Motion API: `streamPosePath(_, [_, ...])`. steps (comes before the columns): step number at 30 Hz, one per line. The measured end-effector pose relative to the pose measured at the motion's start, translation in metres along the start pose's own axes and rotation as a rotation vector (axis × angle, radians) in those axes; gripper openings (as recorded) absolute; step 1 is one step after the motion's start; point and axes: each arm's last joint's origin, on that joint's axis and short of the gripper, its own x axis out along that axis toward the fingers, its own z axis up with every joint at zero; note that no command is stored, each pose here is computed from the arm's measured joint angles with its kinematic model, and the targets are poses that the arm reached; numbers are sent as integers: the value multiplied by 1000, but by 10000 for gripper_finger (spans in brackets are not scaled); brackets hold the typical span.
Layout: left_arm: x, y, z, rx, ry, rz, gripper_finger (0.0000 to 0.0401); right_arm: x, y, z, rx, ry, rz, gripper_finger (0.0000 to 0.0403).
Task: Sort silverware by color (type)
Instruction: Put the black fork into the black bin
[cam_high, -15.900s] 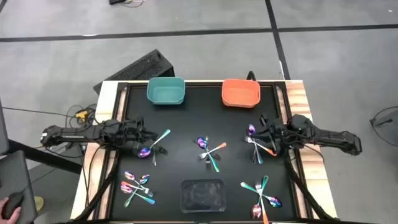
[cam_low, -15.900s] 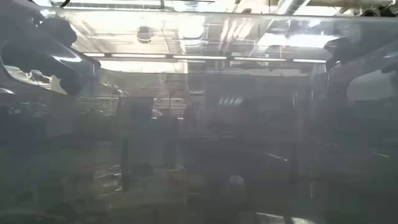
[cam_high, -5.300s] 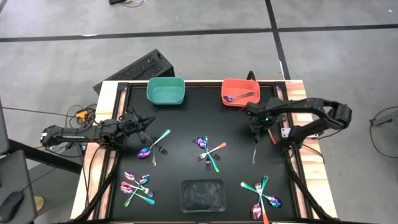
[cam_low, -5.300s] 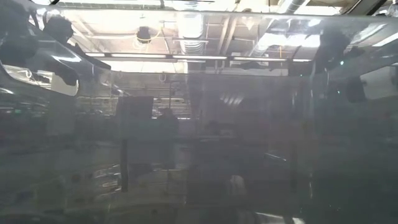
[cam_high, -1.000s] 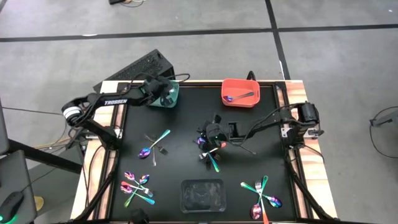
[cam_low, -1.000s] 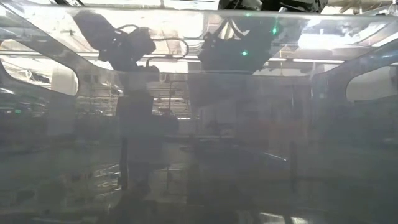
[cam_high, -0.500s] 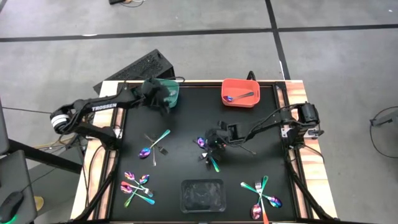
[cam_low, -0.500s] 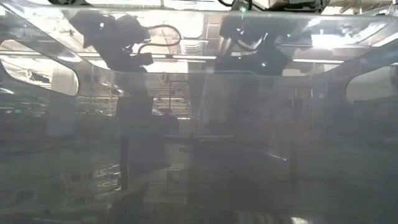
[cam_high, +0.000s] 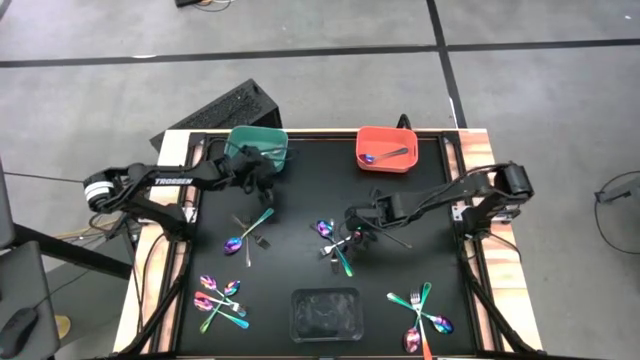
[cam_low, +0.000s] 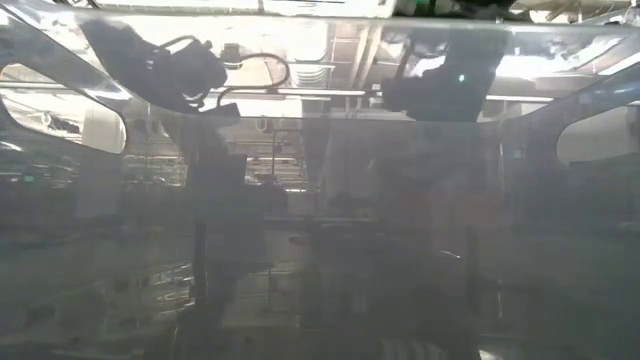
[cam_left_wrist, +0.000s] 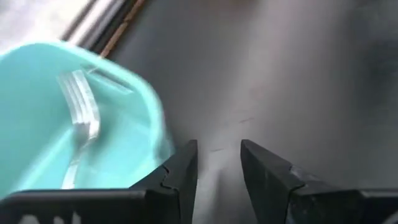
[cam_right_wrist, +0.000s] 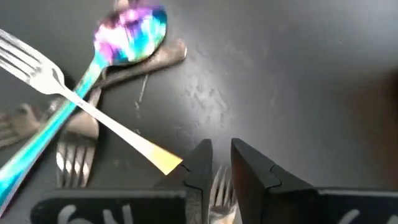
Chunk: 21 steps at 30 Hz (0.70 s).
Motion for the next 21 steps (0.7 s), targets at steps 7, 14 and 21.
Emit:
streamPosePath(7, [21,21,1,1,-70,87,105,-21,2,-18,82,89,-49,79])
streamPosePath(14, [24,27,13,-11,-138,76,105,-15,7,-47,154,217,-146,109])
streamPosePath(21, [13,15,24,18,-178,44,105,-1,-3,-65,204,243,-164,195])
